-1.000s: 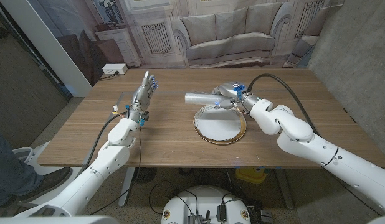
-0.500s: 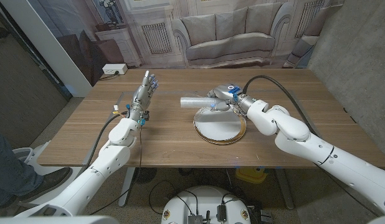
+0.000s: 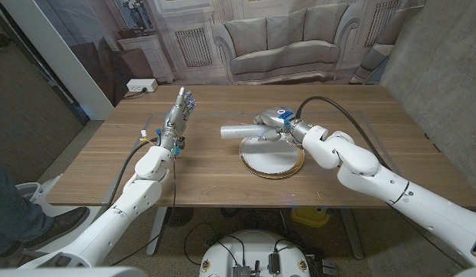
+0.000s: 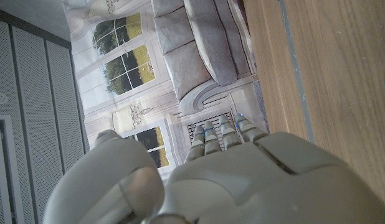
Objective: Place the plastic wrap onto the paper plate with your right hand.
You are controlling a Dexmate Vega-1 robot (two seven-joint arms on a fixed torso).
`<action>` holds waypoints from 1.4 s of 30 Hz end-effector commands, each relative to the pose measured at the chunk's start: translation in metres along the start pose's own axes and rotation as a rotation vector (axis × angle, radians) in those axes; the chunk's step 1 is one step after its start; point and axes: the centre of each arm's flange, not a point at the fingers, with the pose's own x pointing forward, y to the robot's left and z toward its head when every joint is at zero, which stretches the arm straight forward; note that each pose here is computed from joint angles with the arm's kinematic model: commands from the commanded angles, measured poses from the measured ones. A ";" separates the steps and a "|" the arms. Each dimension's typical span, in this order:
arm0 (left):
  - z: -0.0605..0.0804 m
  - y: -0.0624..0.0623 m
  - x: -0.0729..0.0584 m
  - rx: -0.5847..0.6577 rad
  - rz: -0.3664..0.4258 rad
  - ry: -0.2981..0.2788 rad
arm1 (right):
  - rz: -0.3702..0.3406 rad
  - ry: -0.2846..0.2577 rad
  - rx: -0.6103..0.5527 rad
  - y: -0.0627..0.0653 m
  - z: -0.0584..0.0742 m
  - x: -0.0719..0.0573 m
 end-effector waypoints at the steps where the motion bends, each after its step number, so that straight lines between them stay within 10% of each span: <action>1: -0.001 0.001 -0.002 0.001 0.005 0.003 | 0.012 -0.009 0.000 0.009 0.003 0.006; 42: -0.005 0.000 -0.001 -0.006 0.006 0.010 | 0.065 0.013 -0.001 0.041 0.004 0.015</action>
